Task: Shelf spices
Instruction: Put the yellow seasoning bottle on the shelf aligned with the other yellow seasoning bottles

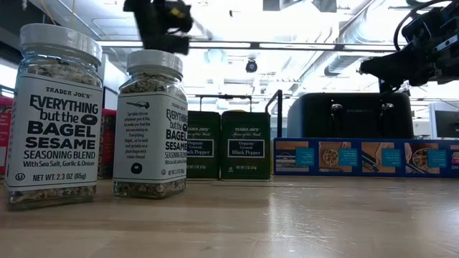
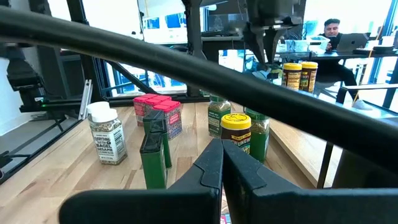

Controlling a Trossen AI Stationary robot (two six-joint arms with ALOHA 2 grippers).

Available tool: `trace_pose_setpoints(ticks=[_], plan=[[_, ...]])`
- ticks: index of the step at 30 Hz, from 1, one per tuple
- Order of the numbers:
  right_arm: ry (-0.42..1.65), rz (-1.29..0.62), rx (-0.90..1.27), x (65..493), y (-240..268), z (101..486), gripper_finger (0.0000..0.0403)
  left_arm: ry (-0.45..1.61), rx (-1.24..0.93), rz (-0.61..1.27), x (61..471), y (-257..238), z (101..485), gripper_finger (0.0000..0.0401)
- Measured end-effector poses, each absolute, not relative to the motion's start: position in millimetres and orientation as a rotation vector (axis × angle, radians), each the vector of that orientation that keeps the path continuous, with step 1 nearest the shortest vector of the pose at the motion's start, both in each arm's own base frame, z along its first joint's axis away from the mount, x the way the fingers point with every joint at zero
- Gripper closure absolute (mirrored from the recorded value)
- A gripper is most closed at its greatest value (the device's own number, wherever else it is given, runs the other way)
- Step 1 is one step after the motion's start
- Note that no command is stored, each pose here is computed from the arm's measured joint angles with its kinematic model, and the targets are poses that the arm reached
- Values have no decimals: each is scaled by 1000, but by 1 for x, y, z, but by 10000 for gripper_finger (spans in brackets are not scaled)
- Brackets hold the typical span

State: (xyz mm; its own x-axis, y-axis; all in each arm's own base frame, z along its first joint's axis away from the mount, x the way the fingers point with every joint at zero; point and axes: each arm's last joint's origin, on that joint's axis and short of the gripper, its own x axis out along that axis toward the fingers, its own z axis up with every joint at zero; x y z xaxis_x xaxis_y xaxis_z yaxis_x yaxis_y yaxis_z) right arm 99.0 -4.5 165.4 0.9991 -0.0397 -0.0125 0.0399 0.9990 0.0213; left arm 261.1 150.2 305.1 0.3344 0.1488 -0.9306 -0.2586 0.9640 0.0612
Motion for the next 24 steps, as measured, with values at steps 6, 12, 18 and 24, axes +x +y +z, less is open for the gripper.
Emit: trace_pose_setpoints(ticks=[6,12,18,24], plan=[[12,-40,22,99,-4,165,403,828,39,103,318,118,308,304],[13,-40,22,99,-4,165,403,784,110,11,355,92,293,297],[12,-40,22,99,-4,165,403,919,102,-72,386,74,279,234],[12,-40,22,99,-4,165,403,1074,107,-44,409,74,261,154]])
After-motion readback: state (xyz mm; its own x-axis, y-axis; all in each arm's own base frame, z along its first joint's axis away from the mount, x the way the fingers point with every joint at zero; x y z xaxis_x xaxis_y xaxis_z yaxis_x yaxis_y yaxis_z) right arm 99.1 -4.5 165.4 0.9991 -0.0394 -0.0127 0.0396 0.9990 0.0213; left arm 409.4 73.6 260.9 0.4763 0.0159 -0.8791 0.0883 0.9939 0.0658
